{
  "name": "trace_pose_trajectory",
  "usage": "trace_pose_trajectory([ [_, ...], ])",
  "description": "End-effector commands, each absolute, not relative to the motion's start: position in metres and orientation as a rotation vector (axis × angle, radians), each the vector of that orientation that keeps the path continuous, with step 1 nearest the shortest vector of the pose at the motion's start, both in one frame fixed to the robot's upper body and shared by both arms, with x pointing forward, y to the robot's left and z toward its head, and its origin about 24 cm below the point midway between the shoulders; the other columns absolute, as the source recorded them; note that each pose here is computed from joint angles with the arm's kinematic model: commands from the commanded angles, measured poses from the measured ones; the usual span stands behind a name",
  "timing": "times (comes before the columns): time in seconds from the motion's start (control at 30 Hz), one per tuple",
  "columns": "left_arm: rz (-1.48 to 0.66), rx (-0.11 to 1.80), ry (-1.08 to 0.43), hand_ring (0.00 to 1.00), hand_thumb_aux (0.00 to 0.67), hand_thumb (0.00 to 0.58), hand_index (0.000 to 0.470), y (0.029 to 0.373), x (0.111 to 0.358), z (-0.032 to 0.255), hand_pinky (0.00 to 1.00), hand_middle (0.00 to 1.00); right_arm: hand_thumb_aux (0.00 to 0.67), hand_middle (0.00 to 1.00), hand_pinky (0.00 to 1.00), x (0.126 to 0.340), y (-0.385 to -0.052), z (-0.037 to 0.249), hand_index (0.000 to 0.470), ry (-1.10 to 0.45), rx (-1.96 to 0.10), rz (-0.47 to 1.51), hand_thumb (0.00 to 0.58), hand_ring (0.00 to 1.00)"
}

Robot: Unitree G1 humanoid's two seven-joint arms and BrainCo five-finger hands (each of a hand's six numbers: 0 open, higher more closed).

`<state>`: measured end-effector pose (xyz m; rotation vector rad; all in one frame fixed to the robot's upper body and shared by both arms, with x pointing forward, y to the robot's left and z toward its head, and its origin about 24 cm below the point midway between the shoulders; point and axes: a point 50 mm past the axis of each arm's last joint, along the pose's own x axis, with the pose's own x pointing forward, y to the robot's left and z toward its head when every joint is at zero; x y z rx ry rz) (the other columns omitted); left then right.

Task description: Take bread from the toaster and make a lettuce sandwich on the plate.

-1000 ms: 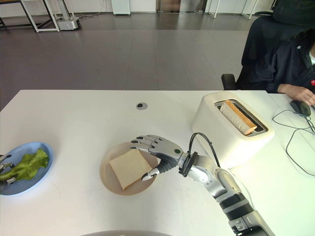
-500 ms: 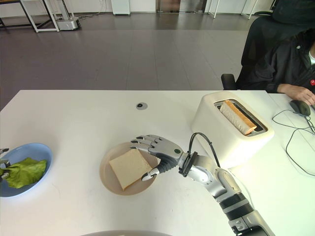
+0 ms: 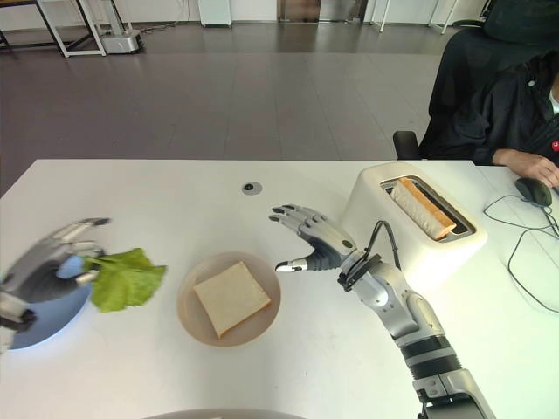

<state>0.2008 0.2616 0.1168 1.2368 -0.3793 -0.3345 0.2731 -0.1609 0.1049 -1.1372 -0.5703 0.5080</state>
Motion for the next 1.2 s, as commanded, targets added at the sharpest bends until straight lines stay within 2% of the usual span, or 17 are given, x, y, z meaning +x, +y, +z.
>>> trace_pose_trajectory([
  [0.03,-0.458,1.265,-0.435,0.00,0.670,0.580,0.470,0.209,0.220,0.098,0.00,0.00,0.000,0.00,0.00,0.275,-0.163,0.103,0.000,-0.554,-1.124,0.493,0.000,0.00],
  [0.2,-0.504,1.264,-0.451,0.00,0.670,0.580,0.470,0.179,0.236,0.076,0.00,0.00,0.000,0.00,0.00,0.273,-0.159,0.098,0.000,-0.550,-1.120,0.513,0.000,0.00],
  [0.33,-0.552,1.242,-0.436,0.00,0.670,0.580,0.470,0.170,0.235,0.059,0.00,0.00,0.000,0.00,0.00,0.273,-0.156,0.097,0.000,-0.550,-1.118,0.522,0.000,0.00],
  [0.5,-0.547,1.235,-0.448,0.00,0.670,0.580,0.470,0.167,0.236,0.055,0.00,0.00,0.000,0.00,0.00,0.273,-0.153,0.095,0.000,-0.550,-1.115,0.540,0.000,0.00],
  [0.53,-0.547,1.235,-0.450,0.00,0.536,0.557,0.376,0.167,0.236,0.055,0.00,0.00,0.000,0.00,0.00,0.273,-0.153,0.095,0.000,-0.550,-1.115,0.543,0.000,0.00],
  [0.57,-0.547,1.232,-0.451,0.00,0.370,0.464,0.260,0.167,0.236,0.054,0.00,0.00,0.000,0.00,0.00,0.273,-0.152,0.095,0.000,-0.551,-1.116,0.545,0.000,0.00],
  [0.67,-0.542,1.229,-0.450,0.00,0.331,0.432,0.232,0.167,0.236,0.053,0.00,0.00,0.000,0.00,0.00,0.273,-0.151,0.094,0.000,-0.554,-1.118,0.554,0.000,0.00],
  [0.7,-0.539,1.232,-0.449,0.00,0.173,0.261,0.122,0.167,0.236,0.053,0.00,0.00,0.000,0.00,0.00,0.273,-0.150,0.094,0.000,-0.555,-1.118,0.556,0.000,0.00],
  [0.73,-0.536,1.237,-0.448,0.00,0.179,0.268,0.125,0.168,0.237,0.052,0.00,0.00,0.000,0.00,0.00,0.273,-0.150,0.094,0.000,-0.555,-1.118,0.558,0.000,0.00],
  [0.8,-0.529,1.243,-0.447,0.00,0.126,0.198,0.088,0.169,0.237,0.052,0.00,0.00,0.000,0.00,0.00,0.273,-0.149,0.094,0.000,-0.557,-1.118,0.562,0.000,0.00],
  [0.83,-0.527,1.245,-0.448,0.00,0.134,0.209,0.094,0.170,0.237,0.053,0.00,0.00,0.000,0.00,0.00,0.273,-0.148,0.094,0.000,-0.558,-1.119,0.563,0.000,0.00],
  [0.9,-0.523,1.249,-0.447,0.00,0.192,0.285,0.135,0.172,0.237,0.054,0.00,0.00,0.000,0.00,0.00,0.273,-0.148,0.094,0.000,-0.559,-1.120,0.565,0.000,0.00],
  [1.0,-0.512,1.257,-0.448,0.00,0.202,0.297,0.142,0.177,0.234,0.057,0.00,0.00,0.000,0.00,0.00,0.272,-0.148,0.094,0.000,-0.560,-1.122,0.567,0.000,0.00],
  [1.1,-0.510,1.284,-0.453,0.00,0.181,0.271,0.127,0.180,0.233,0.058,0.00,0.00,0.000,0.00,0.00,0.272,-0.149,0.095,0.000,-0.560,-1.121,0.565,0.000,0.00],
  [1.2,-0.539,1.316,-0.460,0.00,0.231,0.331,0.162,0.174,0.232,0.053,0.00,0.00,0.000,0.00,0.00,0.271,-0.149,0.094,0.000,-0.562,-1.121,0.566,0.000,0.00],
])
